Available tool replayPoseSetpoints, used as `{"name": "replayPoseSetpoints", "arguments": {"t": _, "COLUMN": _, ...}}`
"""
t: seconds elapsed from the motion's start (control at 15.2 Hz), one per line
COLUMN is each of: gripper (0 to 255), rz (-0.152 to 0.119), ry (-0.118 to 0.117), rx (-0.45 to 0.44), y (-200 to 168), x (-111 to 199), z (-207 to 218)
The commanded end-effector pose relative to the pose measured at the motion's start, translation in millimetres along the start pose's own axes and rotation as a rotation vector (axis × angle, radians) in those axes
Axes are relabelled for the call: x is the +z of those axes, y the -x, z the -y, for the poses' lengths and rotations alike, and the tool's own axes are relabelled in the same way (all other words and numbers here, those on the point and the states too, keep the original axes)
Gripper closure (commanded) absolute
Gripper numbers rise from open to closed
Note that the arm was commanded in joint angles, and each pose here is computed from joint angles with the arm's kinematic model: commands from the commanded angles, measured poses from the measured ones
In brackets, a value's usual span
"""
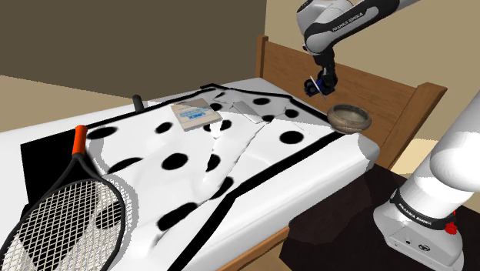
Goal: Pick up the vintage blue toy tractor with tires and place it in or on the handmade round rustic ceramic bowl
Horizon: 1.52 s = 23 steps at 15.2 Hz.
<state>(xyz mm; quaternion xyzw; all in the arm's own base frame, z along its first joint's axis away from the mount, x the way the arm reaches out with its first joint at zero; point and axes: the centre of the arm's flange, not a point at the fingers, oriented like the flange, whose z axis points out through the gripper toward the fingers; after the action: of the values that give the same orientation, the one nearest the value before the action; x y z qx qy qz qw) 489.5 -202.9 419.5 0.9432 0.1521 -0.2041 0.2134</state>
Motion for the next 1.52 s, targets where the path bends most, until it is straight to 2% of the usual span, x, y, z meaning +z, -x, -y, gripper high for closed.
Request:
{"name": "replayPoseSetpoints", "arguments": {"t": 0.0, "gripper": 255, "rz": 0.000, "ry": 0.001, "rx": 0.001, "y": 5.4, "x": -9.2, "z": -4.6}}
{"name": "replayPoseSetpoints", "arguments": {"t": 1.06, "gripper": 255, "rz": 0.000, "ry": 0.001, "rx": 0.001, "y": 41.2, "x": -74.9, "z": -31.7}}
{"name": "replayPoseSetpoints", "arguments": {"t": 1.45, "gripper": 255, "rz": 0.000, "ry": 0.001, "rx": 0.001, "y": 106.4, "x": -78.7, "z": 13.2}}
